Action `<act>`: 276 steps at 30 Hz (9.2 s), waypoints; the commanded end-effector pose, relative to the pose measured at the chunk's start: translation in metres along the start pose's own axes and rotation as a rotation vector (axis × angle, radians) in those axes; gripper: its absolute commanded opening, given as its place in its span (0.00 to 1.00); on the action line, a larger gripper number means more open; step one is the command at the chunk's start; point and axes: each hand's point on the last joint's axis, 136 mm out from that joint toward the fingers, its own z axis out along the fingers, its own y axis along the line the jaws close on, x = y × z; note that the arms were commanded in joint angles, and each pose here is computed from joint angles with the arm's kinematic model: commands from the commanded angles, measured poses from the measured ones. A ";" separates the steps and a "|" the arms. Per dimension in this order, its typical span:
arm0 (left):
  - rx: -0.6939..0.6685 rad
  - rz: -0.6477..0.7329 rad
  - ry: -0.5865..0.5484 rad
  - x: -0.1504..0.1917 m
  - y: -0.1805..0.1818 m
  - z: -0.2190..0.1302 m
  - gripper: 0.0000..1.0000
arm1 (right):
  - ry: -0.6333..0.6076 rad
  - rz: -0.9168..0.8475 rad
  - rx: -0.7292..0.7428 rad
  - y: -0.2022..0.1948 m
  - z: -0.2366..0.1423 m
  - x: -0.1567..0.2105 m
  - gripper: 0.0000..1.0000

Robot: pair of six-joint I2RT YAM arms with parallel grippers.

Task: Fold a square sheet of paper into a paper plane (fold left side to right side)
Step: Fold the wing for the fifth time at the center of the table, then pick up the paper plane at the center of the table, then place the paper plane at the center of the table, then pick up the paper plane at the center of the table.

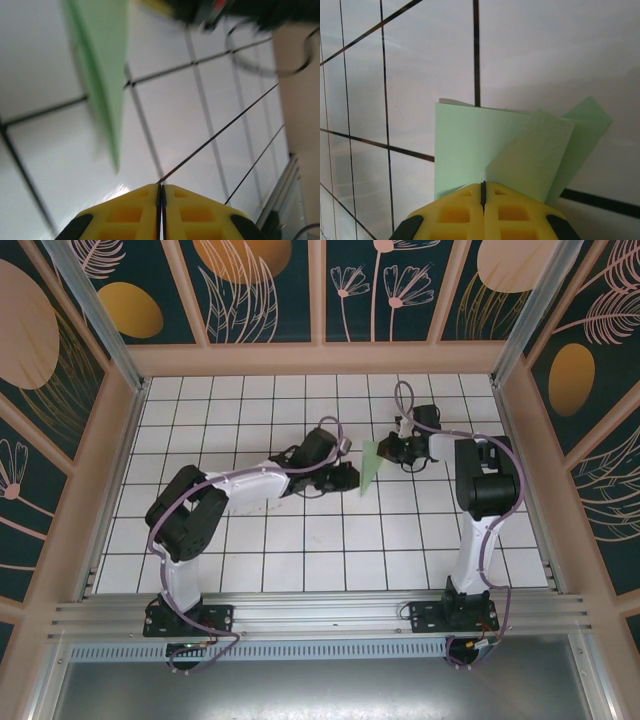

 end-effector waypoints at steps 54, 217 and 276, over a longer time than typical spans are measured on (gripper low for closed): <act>-0.191 -0.166 0.177 0.055 0.110 0.090 0.07 | 0.017 -0.043 0.061 -0.002 0.000 -0.001 0.00; -0.323 0.034 -0.737 -0.021 0.050 -0.260 0.94 | 0.202 -0.204 0.393 0.092 -0.015 0.170 0.41; -0.326 0.026 -0.712 -0.019 0.053 -0.254 0.95 | 0.275 -0.336 0.417 0.103 -0.002 0.187 0.43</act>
